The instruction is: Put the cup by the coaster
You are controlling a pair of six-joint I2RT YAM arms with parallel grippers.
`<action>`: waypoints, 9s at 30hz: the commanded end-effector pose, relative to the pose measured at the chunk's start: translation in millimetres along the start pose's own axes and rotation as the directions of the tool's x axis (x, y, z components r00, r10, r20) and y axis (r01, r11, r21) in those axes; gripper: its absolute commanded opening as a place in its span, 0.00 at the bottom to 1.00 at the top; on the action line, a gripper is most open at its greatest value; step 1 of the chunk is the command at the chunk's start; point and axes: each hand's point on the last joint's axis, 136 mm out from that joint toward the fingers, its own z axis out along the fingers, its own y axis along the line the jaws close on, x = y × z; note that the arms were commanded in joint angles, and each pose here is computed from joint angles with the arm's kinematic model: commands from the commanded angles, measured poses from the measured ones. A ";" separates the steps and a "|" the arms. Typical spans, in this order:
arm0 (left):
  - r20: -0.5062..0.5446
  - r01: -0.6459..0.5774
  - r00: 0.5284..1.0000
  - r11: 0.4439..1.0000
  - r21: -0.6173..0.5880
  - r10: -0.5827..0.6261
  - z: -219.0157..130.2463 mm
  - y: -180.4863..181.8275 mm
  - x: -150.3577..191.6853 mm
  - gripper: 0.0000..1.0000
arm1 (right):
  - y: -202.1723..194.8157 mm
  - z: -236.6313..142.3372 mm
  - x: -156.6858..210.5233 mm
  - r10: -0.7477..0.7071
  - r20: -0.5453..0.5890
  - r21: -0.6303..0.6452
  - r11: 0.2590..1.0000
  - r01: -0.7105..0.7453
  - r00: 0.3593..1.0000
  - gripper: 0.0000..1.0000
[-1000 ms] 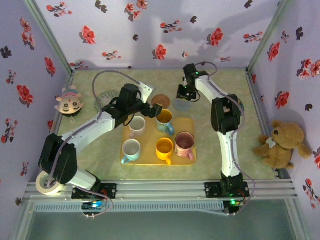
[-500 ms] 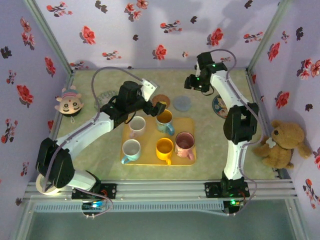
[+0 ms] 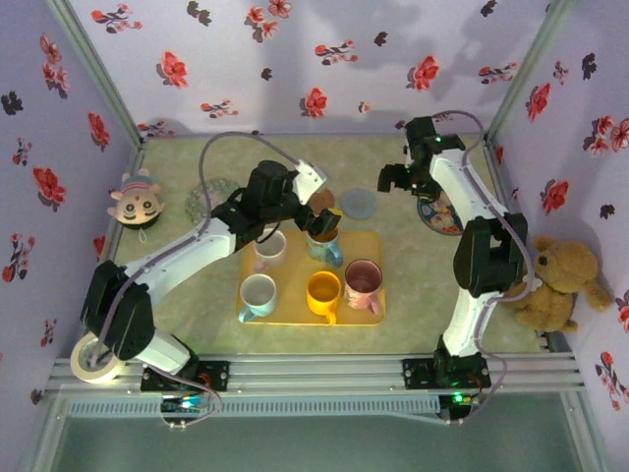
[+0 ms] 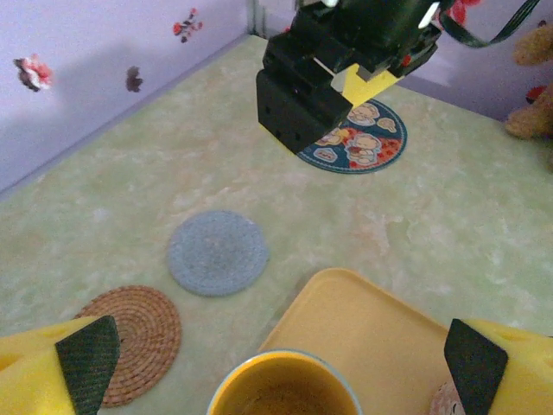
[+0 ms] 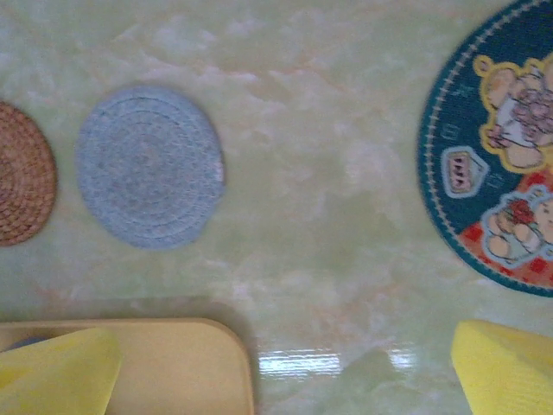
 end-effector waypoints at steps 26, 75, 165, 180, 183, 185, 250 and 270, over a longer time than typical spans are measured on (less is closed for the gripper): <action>-0.023 0.014 1.000 0.991 0.131 -0.011 44.5 -31.2 10.1 1.00 | -98.0 83.8 3.2 0.229 -0.108 0.188 0.960 -0.206 0.968 0.68; -0.067 -0.004 0.998 0.991 0.135 0.013 42.0 -32.0 14.7 1.00 | -87.5 116.6 -9.3 0.204 -0.171 0.146 0.973 -0.180 0.964 0.08; -0.106 -0.012 0.994 0.992 0.130 0.026 48.7 -29.3 24.3 1.00 | 17.8 155.8 -24.9 0.081 -0.243 -0.045 0.994 -0.095 0.967 0.14; -0.100 0.003 0.995 0.992 0.128 0.010 47.9 -29.3 21.3 1.00 | 20.6 161.9 -28.7 0.103 -0.242 -0.056 0.991 -0.120 0.965 0.18; -0.092 0.007 0.996 0.992 0.127 0.005 47.2 -30.2 21.2 1.00 | 20.5 162.5 -26.9 0.108 -0.248 -0.057 0.990 -0.126 0.963 0.19; -0.095 0.008 0.995 0.992 0.128 0.004 47.0 -30.5 22.9 1.00 | 20.2 164.2 -24.8 0.108 -0.253 -0.054 0.991 -0.126 0.961 0.20; -0.096 0.010 0.995 0.992 0.128 0.002 43.3 -31.9 21.0 1.00 | 79.8 133.9 -24.4 0.025 -0.183 -0.138 0.989 -0.051 0.983 0.22; -0.110 0.015 0.994 0.993 0.116 -0.002 41.0 -31.1 29.7 1.00 | 93.1 163.1 -8.2 0.032 -0.238 -0.132 0.989 -0.065 0.971 0.15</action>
